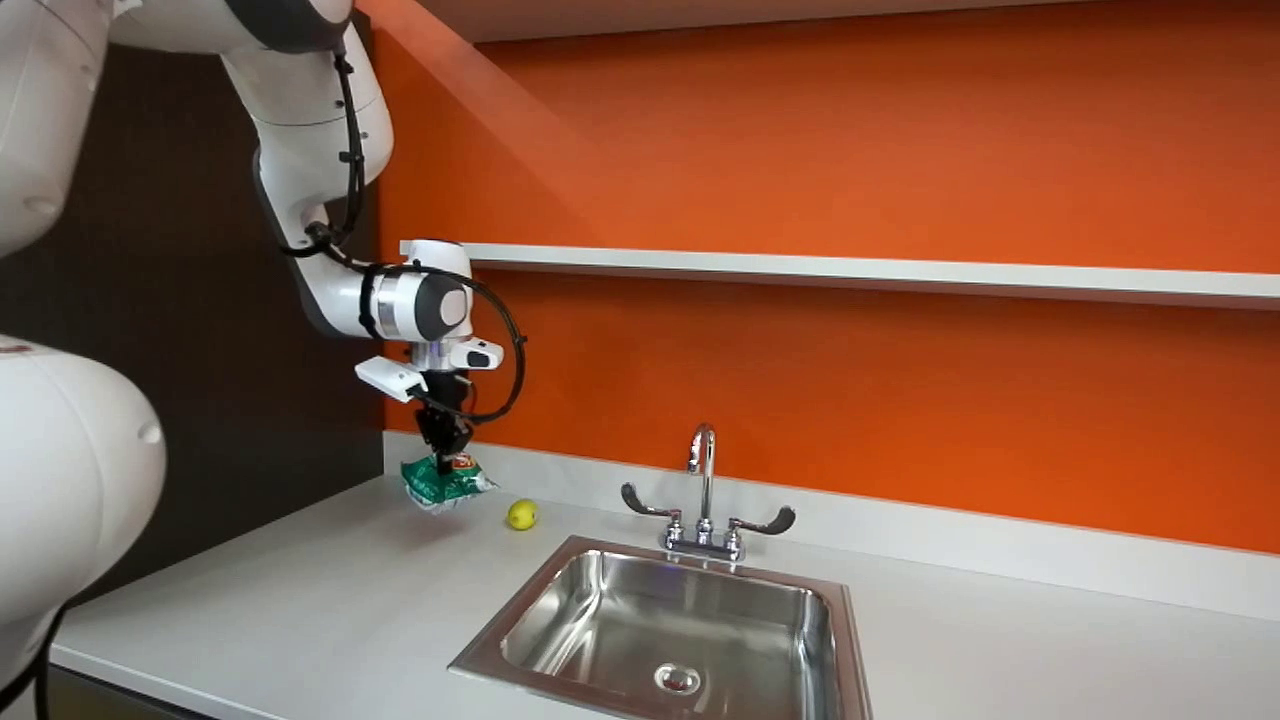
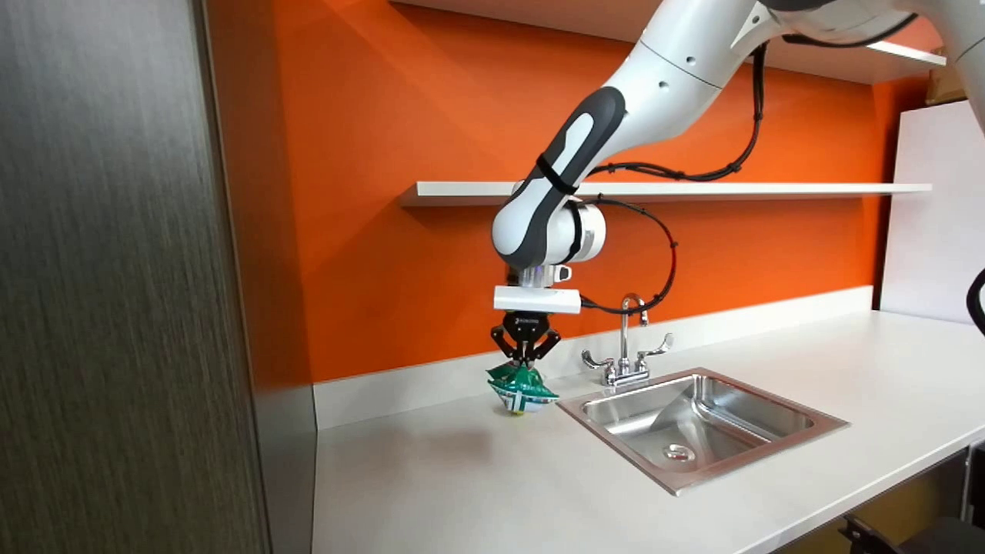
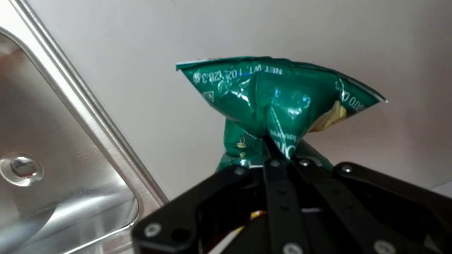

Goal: Put the snack pack in the sink

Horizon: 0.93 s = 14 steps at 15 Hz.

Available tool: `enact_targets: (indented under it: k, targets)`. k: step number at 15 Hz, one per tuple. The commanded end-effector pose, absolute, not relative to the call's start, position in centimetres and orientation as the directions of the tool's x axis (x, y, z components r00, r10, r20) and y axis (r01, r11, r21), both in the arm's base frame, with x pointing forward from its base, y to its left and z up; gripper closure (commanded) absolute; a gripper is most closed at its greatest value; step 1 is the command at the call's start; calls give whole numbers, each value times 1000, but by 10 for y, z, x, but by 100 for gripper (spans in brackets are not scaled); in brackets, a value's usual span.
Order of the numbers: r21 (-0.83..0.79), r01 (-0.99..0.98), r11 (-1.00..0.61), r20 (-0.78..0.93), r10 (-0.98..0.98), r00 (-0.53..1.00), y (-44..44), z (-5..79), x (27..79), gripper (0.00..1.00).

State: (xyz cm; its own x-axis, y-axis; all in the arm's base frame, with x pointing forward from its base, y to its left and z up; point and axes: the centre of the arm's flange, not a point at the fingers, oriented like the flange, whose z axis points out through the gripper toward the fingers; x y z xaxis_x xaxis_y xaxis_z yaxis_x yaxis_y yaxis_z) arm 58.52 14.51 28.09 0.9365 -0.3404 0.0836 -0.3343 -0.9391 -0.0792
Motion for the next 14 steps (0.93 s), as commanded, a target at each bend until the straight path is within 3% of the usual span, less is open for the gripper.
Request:
enact_targets:
  k: [1, 14]
  targets:
    - [-59, -376, -925, 93, -380, 920, 114, 297, 572, 100]
    - [-49, -621, -782, 123, -622, 774, -65, 306, 519, 100]
